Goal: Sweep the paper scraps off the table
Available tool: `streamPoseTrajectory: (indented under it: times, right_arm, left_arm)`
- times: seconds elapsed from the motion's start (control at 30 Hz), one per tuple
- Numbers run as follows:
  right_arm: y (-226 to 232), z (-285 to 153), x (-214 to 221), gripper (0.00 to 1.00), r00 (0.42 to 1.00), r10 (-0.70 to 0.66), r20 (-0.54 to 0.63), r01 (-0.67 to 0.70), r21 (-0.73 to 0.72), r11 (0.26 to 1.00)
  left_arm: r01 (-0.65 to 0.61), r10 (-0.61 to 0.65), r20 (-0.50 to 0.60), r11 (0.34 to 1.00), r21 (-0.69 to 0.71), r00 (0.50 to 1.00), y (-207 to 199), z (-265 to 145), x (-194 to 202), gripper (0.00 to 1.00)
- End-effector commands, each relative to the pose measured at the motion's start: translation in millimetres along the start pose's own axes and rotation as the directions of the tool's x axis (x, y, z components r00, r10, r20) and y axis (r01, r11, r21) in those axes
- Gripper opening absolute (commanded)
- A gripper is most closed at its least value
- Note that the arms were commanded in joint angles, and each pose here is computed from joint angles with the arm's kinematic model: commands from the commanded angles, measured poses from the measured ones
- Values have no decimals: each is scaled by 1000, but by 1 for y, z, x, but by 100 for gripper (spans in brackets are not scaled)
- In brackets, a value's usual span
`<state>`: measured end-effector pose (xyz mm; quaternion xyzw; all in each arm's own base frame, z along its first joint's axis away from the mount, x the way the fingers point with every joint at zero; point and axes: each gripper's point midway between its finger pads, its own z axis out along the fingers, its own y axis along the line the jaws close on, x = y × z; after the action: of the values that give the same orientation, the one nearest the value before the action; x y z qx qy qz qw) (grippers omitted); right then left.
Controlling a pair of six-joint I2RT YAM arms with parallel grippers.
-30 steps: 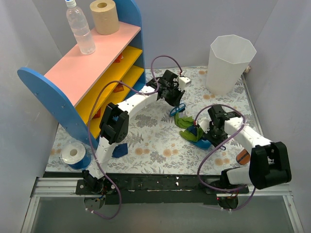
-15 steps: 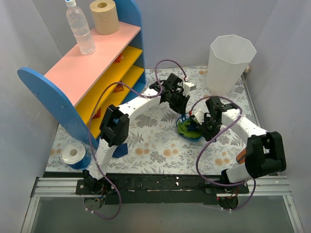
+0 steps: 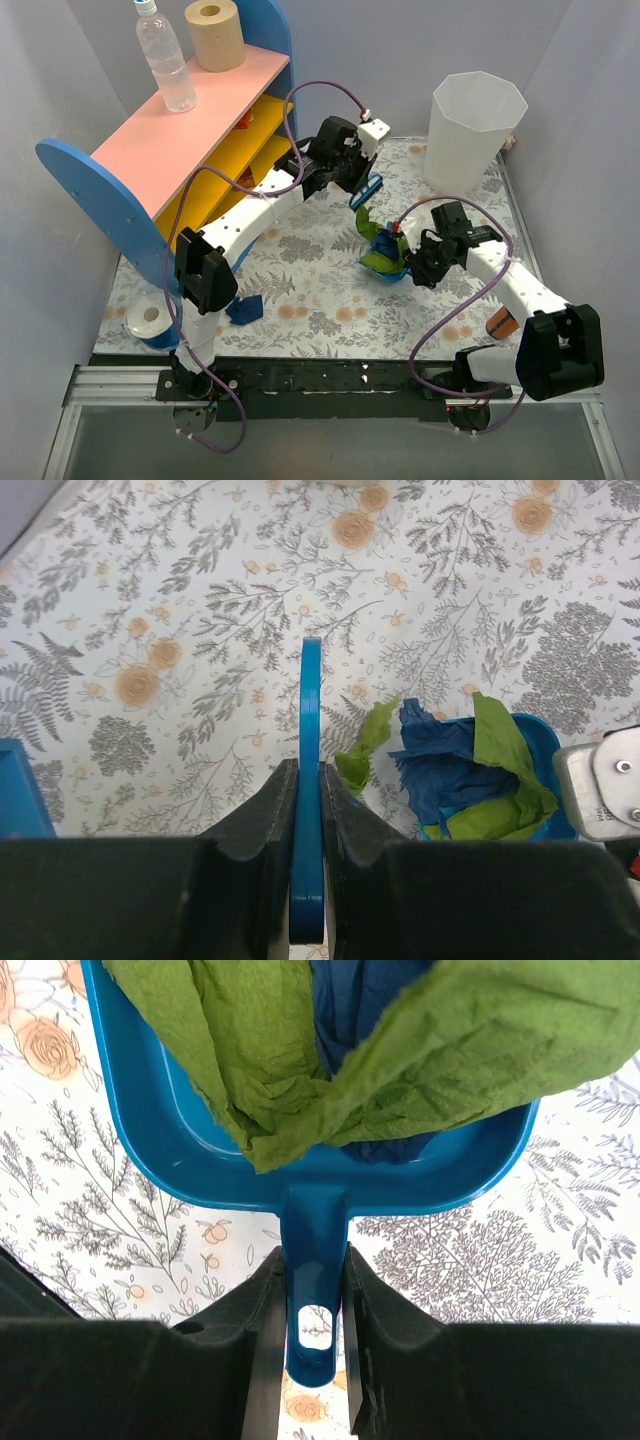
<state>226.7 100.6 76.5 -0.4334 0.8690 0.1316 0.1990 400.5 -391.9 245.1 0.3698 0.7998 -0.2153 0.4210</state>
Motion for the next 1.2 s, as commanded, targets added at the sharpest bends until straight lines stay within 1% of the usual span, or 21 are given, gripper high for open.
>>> streamPoseTrajectory:
  times: [0.0, 0.13, 0.2, 0.33, 0.37, 0.47, 0.57, 0.6, 0.67, 0.7, 0.73, 0.8, 0.83, 0.87, 0.9, 0.93, 0.97, 1.07, 1.17]
  right_arm:
    - [-1, -2, -23, 1, 995, 0, 103, -1, 8, 1000]
    - [-2, -8, -24, 1, 994, -12, 107, 9, 22, 1000]
    - [0, -11, -24, 1, 994, -12, 108, 10, 22, 1000]
    - [1, -18, -29, 1, 992, -2, 130, -2, 28, 1000]
    - [0, -21, -33, 1, 990, 7, 141, -12, 34, 999]
    - [-2, -30, -45, 1, 985, 44, 165, -52, 43, 998]
    - [-11, -47, -72, 1, 973, 54, 225, -71, 66, 995]
    - [-15, -56, -87, 1, 965, 65, 256, -86, 73, 994]
    - [-21, -69, -105, 1, 954, 67, 293, -97, 88, 991]
    - [-27, -81, -122, 1, 942, 64, 329, -103, 103, 989]
    - [-30, -86, -130, 1, 937, 65, 343, -109, 111, 988]
    - [-40, -93, -145, 1, 929, 73, 362, -128, 132, 983]
    - [-47, -106, -160, 1, 913, 75, 402, -147, 153, 977]
    - [-54, -106, -168, 1, 909, 83, 409, -163, 164, 973]
    - [-65, -111, -173, 1, 904, 91, 418, -192, 207, 959]
    - [-74, -125, -187, 1, 884, 92, 459, -221, 236, 946]
    - [-83, -125, -194, 1, 879, 95, 467, -235, 251, 939]
    - [-102, -139, -220, 1, 863, 75, 499, -247, 289, 925]
    - [-120, -152, -242, 1, 837, 80, 541, -284, 306, 909]
  left_arm:
    - [-55, 64, 90, 994, -98, 994, 17, -32, -36, 0]
    - [-69, 82, 77, 986, -150, 994, 28, -40, -32, 0]
    - [-66, 83, 77, 979, -194, 994, 38, -51, -33, 0]
    - [-57, 68, 43, 974, -217, 997, 47, -61, -15, 0]
    - [-55, 62, 24, 972, -230, 998, 50, -62, -6, 0]
    - [-34, 38, 10, 966, -255, 999, 60, -69, 2, 0]
    - [-18, 15, -12, 964, -265, 1000, 67, -79, 15, 0]
    - [-12, 3, -32, 962, -274, 999, 70, -82, 26, 0]
    - [0, -2, -8, 958, -286, 1000, 70, -101, 25, 0]
    - [4, -15, -33, 955, -296, 999, 74, -104, 40, 0]
    - [5, -12, -23, 953, -302, 1000, 74, -116, 40, 0]
    - [-1, -15, -50, 955, -298, 999, 74, -120, 56, 0]
    - [-29, 2, -99, 964, -265, 995, 69, -118, 76, 0]
    - [-35, 9, -105, 967, -251, 994, 65, -122, 81, 0]
    - [-35, 7, -119, 971, -235, 993, 62, -122, 87, 0]
    - [-33, 0, -146, 974, -226, 989, 60, -122, 98, 0]
    - [-28, 1, -144, 983, -183, 990, 52, -122, 99, 0]
    - [-40, 20, -161, 992, -118, 987, 41, -122, 105, 0]
    - [-31, 17, -173, 996, -79, 985, 34, -121, 110, 0]
